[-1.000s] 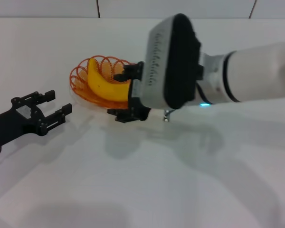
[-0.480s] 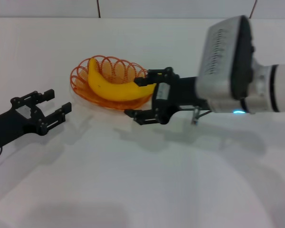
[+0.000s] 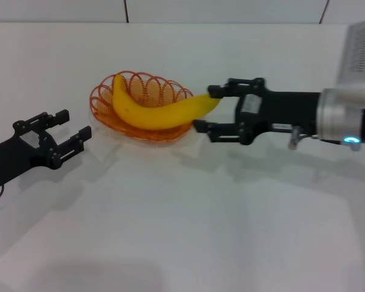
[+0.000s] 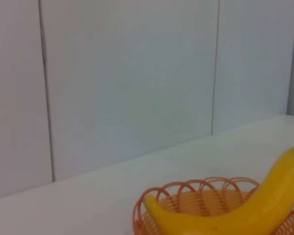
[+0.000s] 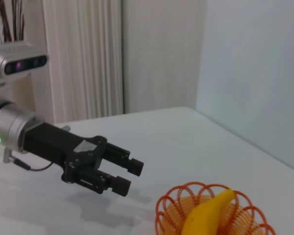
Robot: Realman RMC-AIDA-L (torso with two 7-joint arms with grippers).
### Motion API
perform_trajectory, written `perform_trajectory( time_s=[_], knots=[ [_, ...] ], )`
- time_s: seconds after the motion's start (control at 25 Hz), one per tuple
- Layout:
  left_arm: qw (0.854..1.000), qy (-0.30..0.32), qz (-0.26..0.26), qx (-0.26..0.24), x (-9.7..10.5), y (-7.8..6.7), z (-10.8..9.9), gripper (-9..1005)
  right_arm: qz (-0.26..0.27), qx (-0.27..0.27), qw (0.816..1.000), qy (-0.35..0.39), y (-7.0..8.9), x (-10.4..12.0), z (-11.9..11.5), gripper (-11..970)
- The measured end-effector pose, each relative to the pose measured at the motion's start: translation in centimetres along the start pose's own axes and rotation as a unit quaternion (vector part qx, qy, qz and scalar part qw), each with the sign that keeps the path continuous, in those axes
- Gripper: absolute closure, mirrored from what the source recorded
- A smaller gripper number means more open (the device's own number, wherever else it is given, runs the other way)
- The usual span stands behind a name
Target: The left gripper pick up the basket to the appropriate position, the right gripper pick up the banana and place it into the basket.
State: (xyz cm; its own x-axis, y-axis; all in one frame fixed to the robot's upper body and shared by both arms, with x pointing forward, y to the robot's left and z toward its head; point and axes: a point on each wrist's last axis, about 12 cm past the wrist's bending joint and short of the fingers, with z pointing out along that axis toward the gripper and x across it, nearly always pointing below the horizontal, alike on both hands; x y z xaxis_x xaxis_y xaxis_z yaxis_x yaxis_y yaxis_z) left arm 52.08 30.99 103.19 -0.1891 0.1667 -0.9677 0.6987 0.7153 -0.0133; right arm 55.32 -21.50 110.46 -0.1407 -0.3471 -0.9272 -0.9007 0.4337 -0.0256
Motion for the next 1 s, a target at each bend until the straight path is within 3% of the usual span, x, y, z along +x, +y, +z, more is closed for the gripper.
perform_trajectory(
  time_s=[0.32, 1.0],
  knots=[
    [1.0, -0.012, -0.002, -0.004, -0.2, -0.1, 0.3, 380, 0.033, 0.005, 0.999, -0.022, -1.4, 2.8, -1.5, 196],
    [1.0, -0.024, -0.005, -0.008, -0.4, 0.0, 0.4, 380, 0.04, 0.02, 0.999, -0.025, -1.6, 3.7, -2.1, 196]
  ],
)
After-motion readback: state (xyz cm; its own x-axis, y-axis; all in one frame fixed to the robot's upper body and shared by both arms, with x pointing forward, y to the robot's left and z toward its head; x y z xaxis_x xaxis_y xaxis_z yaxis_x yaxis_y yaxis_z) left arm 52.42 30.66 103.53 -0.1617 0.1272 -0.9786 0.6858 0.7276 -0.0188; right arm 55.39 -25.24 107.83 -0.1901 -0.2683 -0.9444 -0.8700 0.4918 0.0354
